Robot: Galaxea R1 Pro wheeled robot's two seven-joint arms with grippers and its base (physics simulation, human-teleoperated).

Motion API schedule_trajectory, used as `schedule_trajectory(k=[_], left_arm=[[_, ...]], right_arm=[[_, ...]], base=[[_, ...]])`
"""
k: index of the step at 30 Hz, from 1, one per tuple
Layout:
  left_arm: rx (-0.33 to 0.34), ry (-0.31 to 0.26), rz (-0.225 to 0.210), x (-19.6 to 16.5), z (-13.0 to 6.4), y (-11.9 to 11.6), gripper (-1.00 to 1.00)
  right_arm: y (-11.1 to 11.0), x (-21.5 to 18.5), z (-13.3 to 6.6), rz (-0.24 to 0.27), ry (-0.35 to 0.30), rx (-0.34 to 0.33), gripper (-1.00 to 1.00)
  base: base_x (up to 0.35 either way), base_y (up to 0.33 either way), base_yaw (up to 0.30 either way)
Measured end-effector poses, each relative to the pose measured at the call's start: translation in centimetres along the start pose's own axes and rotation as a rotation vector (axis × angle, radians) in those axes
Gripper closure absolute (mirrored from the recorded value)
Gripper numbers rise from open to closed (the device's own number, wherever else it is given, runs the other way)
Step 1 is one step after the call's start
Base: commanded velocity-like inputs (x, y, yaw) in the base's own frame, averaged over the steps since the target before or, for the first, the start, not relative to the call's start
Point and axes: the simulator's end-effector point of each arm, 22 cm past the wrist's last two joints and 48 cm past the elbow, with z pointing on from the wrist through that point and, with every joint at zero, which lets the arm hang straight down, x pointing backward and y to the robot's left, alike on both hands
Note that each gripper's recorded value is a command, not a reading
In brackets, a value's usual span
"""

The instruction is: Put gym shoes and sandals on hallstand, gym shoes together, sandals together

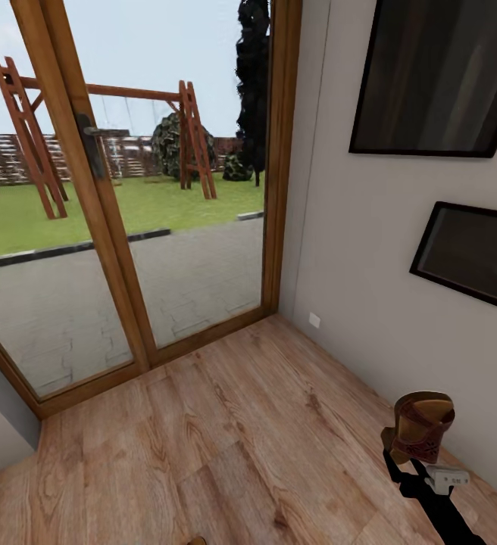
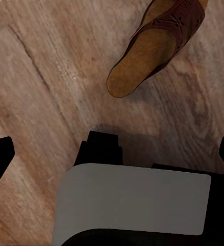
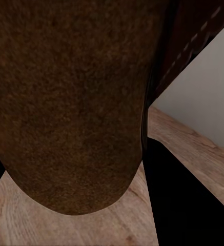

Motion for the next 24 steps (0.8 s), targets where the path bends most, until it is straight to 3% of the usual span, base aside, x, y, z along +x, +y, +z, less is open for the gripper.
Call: schedule_trajectory(k=[8,14,22,24], left_arm=[[0.0,-0.016,0.004,-0.8,-0.2,-0.1,-1.0],[0.007,-0.08,0.018,-4.1,-1.0,-0.7,-1.0],[0.008,-0.22,0.031,-11.3,-3.5,-0.9,-1.0],[0.007,-0.318,0.051,-15.7,-5.9,-1.0,-1.0]], right_arm=[[0.0,0.0,0.0,-0.001,0.0,0.0,1.0],[0.0,0.0,0.0,0.0,0.0,0.001,1.0],[-0.1,0.0,0.0,0.001,-0.001,0.002,1.0],[0.0,0.0,0.0,0.001,-0.001,0.001,1.0]], base=[[0.0,0.0,0.0],[0.0,0.0,0.0],[0.0,0.0,0.0],[0.0,0.0,0.0]])
